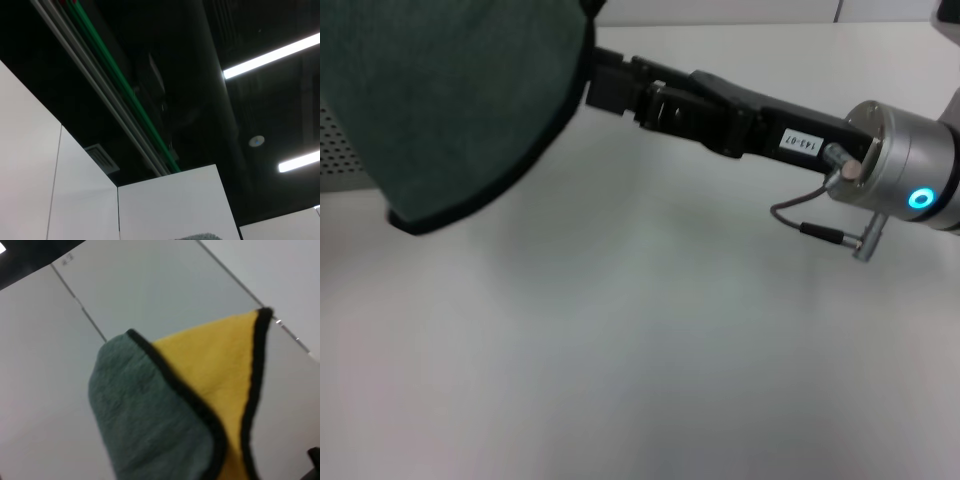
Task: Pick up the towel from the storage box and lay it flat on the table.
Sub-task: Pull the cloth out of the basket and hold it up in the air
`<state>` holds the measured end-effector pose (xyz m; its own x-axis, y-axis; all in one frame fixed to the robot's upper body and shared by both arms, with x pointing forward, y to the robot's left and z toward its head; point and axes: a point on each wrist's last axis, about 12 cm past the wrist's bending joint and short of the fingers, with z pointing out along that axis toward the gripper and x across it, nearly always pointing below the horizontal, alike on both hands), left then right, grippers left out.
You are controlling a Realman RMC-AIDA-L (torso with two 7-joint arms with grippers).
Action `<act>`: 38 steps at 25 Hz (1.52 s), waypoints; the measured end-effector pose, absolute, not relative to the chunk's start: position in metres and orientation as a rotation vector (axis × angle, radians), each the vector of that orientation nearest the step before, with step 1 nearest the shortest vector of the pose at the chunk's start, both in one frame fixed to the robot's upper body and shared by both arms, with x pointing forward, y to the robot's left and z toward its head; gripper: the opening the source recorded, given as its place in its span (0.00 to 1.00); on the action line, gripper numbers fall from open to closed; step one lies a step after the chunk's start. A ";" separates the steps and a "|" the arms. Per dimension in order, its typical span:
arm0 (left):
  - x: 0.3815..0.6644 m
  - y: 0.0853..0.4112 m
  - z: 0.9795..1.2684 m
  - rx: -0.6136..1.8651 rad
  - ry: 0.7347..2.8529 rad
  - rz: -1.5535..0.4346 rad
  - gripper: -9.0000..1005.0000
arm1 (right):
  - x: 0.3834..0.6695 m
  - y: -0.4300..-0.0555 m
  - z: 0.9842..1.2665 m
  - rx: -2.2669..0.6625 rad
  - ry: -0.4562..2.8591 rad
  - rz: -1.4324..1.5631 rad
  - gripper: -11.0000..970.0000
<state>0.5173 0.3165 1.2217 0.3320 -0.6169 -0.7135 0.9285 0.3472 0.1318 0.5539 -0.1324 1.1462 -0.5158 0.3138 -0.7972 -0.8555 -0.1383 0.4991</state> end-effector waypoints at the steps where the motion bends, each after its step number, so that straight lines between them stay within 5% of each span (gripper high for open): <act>1: 0.518 0.316 1.222 0.589 0.616 -1.090 0.08 | 0.552 -0.131 1.146 -0.673 1.280 1.785 0.87; 29: 0.514 0.312 1.204 0.567 0.644 -1.042 0.08 | 0.543 -0.125 1.158 -0.681 1.153 1.839 0.86; 38: 0.514 0.313 1.205 0.574 0.649 -1.043 0.07 | 0.546 -0.144 1.152 -0.577 1.147 1.783 0.76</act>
